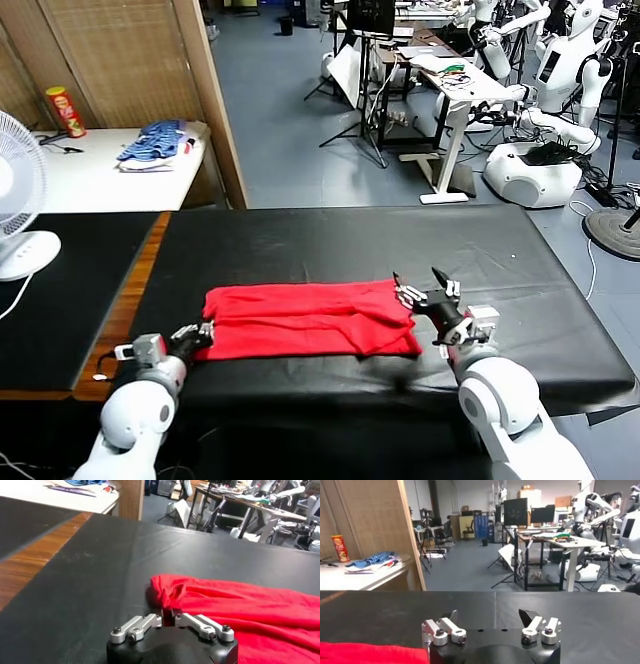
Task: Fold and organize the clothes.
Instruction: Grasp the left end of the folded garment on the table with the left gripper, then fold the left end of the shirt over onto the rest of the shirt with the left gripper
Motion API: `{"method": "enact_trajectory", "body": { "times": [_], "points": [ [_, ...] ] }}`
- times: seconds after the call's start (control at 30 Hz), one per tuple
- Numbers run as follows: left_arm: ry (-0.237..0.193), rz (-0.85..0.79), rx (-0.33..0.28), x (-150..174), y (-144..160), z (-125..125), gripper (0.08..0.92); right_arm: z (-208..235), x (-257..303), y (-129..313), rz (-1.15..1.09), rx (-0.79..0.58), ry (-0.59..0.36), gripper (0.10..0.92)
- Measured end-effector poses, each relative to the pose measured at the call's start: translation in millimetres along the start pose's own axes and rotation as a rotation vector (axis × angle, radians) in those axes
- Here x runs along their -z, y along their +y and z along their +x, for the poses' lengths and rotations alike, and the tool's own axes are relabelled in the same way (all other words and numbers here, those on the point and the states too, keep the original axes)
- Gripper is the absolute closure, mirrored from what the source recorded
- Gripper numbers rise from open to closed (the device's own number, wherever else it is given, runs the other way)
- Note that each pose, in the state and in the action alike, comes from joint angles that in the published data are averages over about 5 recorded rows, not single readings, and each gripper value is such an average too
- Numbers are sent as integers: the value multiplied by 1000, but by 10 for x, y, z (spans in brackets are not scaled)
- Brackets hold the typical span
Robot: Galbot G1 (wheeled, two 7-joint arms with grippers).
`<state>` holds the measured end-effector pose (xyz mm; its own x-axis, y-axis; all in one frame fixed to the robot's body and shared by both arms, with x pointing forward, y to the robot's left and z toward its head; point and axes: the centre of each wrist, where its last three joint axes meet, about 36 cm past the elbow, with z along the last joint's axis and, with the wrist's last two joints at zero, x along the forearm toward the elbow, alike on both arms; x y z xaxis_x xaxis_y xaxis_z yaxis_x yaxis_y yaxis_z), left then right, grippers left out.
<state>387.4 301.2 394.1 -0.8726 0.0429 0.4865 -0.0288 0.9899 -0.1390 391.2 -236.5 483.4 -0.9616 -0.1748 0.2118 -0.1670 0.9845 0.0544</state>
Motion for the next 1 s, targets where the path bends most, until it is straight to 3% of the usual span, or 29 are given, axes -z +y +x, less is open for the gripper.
{"method": "enact_trajectory", "body": {
  "times": [0.17, 0.43, 0.6, 0.77, 1.0],
  "points": [
    [-50, -126, 56, 10, 88, -35, 849, 26, 36, -11, 0, -6, -12, 224],
    [-118, -467, 235, 228, 624, 6, 849, 82, 61, -13, -13, -19, -25, 224],
    [-126, -559, 264, 437, 706, 71, 849, 101, 54, 10, -9, -26, -28, 224],
    [-94, -396, 187, 577, 286, 188, 849, 129, 50, 14, 2, -41, -31, 224],
    [-21, -42, -87, 653, -459, 332, 849, 146, 27, -37, 10, -67, -27, 224]
  ]
}}
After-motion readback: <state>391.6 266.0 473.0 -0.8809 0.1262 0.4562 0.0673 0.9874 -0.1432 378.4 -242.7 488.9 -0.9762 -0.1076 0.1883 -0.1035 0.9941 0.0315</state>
